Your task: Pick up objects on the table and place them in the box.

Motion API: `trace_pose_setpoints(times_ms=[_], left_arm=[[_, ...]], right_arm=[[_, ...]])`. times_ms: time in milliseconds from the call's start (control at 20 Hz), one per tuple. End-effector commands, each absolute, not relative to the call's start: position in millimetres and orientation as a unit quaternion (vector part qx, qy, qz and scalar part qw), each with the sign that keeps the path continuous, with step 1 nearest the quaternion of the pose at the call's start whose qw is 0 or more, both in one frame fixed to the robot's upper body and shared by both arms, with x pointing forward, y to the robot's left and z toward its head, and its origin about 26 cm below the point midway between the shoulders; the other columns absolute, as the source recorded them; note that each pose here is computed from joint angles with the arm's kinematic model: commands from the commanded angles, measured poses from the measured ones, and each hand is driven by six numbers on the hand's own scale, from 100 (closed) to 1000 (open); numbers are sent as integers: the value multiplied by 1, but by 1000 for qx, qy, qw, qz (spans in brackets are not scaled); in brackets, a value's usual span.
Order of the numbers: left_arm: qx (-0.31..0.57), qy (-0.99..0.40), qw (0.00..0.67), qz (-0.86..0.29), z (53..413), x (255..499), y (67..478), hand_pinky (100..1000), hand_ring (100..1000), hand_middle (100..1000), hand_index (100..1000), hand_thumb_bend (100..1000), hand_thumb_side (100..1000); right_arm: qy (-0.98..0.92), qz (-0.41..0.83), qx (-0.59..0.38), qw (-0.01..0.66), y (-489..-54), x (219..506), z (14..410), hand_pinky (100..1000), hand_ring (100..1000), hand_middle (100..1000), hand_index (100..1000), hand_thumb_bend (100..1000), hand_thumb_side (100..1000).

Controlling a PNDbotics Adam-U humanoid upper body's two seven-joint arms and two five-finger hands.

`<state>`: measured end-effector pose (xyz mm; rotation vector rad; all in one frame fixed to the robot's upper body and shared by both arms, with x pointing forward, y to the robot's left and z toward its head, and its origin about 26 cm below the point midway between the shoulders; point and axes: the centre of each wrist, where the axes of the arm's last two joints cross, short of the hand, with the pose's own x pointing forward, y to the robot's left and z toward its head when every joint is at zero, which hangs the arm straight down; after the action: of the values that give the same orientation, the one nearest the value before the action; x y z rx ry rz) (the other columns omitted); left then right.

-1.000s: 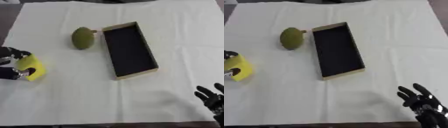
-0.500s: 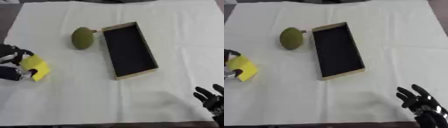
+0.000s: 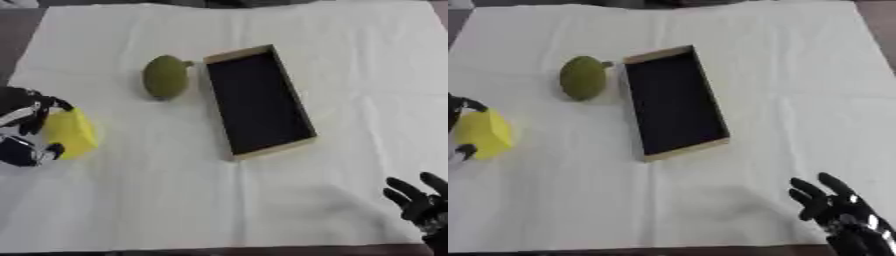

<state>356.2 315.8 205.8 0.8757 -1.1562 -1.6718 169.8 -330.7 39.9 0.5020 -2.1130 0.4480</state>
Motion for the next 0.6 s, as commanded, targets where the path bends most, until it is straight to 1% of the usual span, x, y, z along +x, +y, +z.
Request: trace_pose_setpoints(times_ms=[50,200,300,350,400,450,550,600], left_arm=[[353,-478,453,-665,214,356,316,663,368,329,850,113,218],[346,-494,460,-652,219,355,315,643,343,314,839,100,219],[344,-505,463,-642,223,354,315,627,322,302,807,100,217],[346,-512,462,-636,226,353,315,617,308,291,759,100,213],[348,-519,460,-631,228,353,315,617,308,291,759,100,213],[352,-527,456,-625,232,352,315,604,293,278,679,100,204],[363,-542,445,-614,237,351,314,583,270,255,588,100,194],[368,-547,440,-610,239,351,314,583,270,255,588,100,194]], right_arm=[[-875,347,193,278,-331,168,43,1000,1000,607,1000,100,457],[-874,348,192,279,-332,167,43,1000,1000,606,1000,100,456],[-874,348,192,279,-332,167,43,1000,1000,606,1000,100,454],[-874,347,192,280,-332,167,43,1000,1000,606,1000,100,453],[-874,348,192,280,-331,167,42,1000,1000,606,1000,100,453],[-874,347,192,280,-331,167,42,1000,1000,606,1000,100,453],[-874,347,193,281,-331,167,42,1000,1000,604,1000,100,459],[-874,348,193,281,-331,166,42,1000,1000,604,1000,100,459]])
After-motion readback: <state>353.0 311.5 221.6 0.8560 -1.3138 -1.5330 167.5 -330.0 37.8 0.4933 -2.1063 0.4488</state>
